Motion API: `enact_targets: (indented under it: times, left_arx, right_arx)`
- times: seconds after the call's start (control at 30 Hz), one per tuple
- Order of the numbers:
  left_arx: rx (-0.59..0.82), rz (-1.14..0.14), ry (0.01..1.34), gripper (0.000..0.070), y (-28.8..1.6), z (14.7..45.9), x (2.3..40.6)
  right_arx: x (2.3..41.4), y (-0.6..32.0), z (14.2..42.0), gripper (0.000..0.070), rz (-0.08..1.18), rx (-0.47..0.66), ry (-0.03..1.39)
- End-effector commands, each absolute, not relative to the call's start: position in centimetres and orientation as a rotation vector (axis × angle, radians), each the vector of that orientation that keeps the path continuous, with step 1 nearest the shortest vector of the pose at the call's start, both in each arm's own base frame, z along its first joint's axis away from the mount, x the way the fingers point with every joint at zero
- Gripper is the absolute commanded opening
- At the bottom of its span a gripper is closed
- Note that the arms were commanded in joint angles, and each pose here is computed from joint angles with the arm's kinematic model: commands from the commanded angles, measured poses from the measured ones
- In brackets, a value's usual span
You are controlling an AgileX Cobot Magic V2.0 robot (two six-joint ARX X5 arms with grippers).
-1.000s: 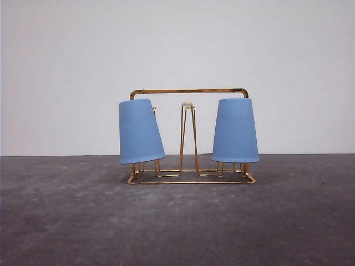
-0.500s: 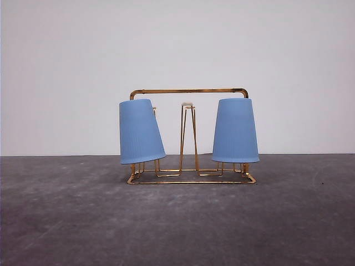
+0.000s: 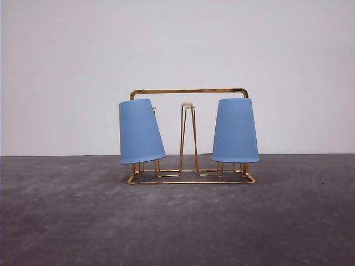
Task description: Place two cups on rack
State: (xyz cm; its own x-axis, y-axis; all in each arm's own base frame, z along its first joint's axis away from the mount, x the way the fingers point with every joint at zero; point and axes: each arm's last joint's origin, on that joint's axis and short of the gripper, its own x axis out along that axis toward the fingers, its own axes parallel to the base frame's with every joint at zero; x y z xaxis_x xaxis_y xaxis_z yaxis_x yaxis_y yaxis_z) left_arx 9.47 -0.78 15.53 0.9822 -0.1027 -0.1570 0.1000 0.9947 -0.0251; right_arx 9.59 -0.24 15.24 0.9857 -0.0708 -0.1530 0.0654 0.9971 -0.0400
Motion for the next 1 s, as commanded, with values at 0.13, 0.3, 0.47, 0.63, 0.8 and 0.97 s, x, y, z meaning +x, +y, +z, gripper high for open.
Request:
enact_targets:
  times: [0.13, 0.3, 0.47, 0.63, 0.8, 0.97]
  left_arx:
    - [-0.024, -0.102, 0.179, 0.0026, -0.78, 14.99, 9.52]
    - [-0.024, -0.102, 0.179, 0.0026, -0.78, 14.99, 9.52]
    - [-0.024, -0.102, 0.179, 0.0026, -0.78, 14.99, 9.52]
    - [-0.024, -0.102, 0.179, 0.0026, -0.78, 14.99, 9.52]
    - [-0.024, -0.102, 0.179, 0.0026, -0.78, 14.99, 9.52]
    - [-0.024, -0.102, 0.179, 0.0026, -0.78, 14.99, 9.52]
  right_arx:
    - [9.61, -0.23, 15.27, 0.0011, -0.070, -0.038, 0.146]
    - [9.61, -0.23, 15.27, 0.0011, -0.069, -0.038, 0.146]
    - [9.61, -0.23, 15.27, 0.0011, -0.070, -0.038, 0.146]
    - [9.61, -0.23, 15.27, 0.0011, -0.070, -0.038, 0.146]
    - [9.61, -0.23, 15.27, 0.0011, -0.069, -0.038, 0.146]
    - [9.61, -0.23, 15.27, 0.0011, -0.069, -0.038, 0.146]
